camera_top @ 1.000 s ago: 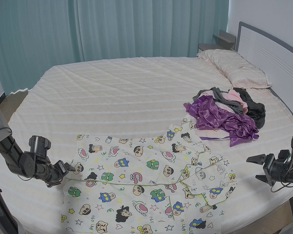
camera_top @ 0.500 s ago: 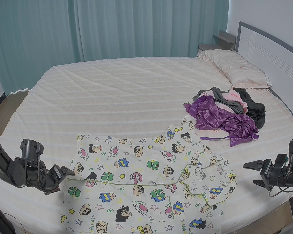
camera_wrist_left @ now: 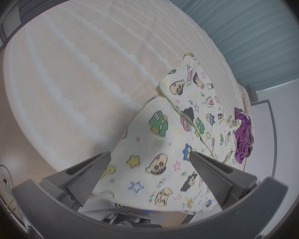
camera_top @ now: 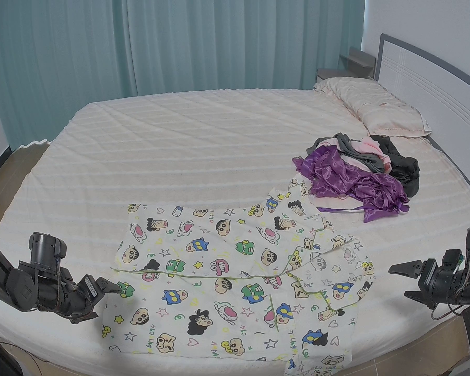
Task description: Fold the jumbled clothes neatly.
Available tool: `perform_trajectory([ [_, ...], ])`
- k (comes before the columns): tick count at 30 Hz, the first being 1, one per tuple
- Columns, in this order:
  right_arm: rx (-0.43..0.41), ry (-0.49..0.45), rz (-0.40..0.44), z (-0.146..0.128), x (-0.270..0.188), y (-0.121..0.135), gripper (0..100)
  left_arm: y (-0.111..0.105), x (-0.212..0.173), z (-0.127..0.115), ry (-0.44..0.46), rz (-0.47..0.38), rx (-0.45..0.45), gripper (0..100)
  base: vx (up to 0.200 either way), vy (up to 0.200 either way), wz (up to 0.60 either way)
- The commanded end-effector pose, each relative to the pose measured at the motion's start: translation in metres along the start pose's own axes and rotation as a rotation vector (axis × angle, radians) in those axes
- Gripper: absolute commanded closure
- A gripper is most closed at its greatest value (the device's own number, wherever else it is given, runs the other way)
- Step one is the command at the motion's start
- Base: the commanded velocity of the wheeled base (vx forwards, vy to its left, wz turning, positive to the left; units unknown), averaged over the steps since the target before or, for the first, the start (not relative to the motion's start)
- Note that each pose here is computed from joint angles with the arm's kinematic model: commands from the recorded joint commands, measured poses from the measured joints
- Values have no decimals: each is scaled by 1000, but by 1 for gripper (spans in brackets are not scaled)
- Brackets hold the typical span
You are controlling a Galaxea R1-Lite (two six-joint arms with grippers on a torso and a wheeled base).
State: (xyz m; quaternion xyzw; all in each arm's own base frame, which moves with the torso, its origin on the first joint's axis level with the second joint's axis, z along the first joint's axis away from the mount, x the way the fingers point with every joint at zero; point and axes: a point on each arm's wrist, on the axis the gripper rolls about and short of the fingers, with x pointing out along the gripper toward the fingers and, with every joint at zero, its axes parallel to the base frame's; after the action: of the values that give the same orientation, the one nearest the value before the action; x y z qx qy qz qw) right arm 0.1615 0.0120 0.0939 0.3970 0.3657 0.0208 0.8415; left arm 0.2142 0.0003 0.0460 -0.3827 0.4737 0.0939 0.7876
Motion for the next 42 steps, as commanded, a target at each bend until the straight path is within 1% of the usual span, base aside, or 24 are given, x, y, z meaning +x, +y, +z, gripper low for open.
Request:
perform_trajectory([
  [1,-3,-7,7,0,-2,1,0,-1,-8,-10,6,-12,-5,0,0,0,0],
  [4,-3,2,-2,-1,0,0,0,5,-8,-27,54,13,8,0,0,0,0],
  [5,-3,2,-2,-1,0,0,0,5,-8,-27,54,13,8,0,0,0,0],
  [7,-6,2,-2,-1,0,-1,0,14,-9,-45,109,47,27,0,0,0,0],
  [9,-6,0,-2,-1,-1,-1,0,16,-9,-48,113,49,25,0,0,0,0],
  [13,-17,7,-9,-4,1,1,0,19,-5,-50,78,42,36,0,0,0,0],
  [16,-28,-1,-25,-6,1,2,0,24,10,-53,89,80,44,0,0,0,0],
  [19,-36,-1,-21,-8,1,3,0,27,24,-52,56,115,46,0,0,0,0],
  [20,-36,-2,-20,-7,1,4,0,29,25,-53,40,119,51,0,0,0,0],
  [21,-37,-4,-18,-7,1,4,0,29,24,-54,23,106,58,0,0,0,0],
  [24,-36,-2,-20,-7,1,4,0,29,25,-57,4,97,73,0,0,0,0],
  [27,-34,0,-20,-7,1,4,0,30,32,-58,-11,135,76,0,0,0,0],
  [35,-34,1,-21,-8,1,3,0,27,34,-58,-24,120,76,0,0,0,0],
  [38,-34,1,-21,-8,1,3,0,23,34,-56,-53,83,38,0,0,0,0],
  [42,-34,0,-20,-8,1,3,0,21,35,-57,-53,72,22,0,0,0,0],
])
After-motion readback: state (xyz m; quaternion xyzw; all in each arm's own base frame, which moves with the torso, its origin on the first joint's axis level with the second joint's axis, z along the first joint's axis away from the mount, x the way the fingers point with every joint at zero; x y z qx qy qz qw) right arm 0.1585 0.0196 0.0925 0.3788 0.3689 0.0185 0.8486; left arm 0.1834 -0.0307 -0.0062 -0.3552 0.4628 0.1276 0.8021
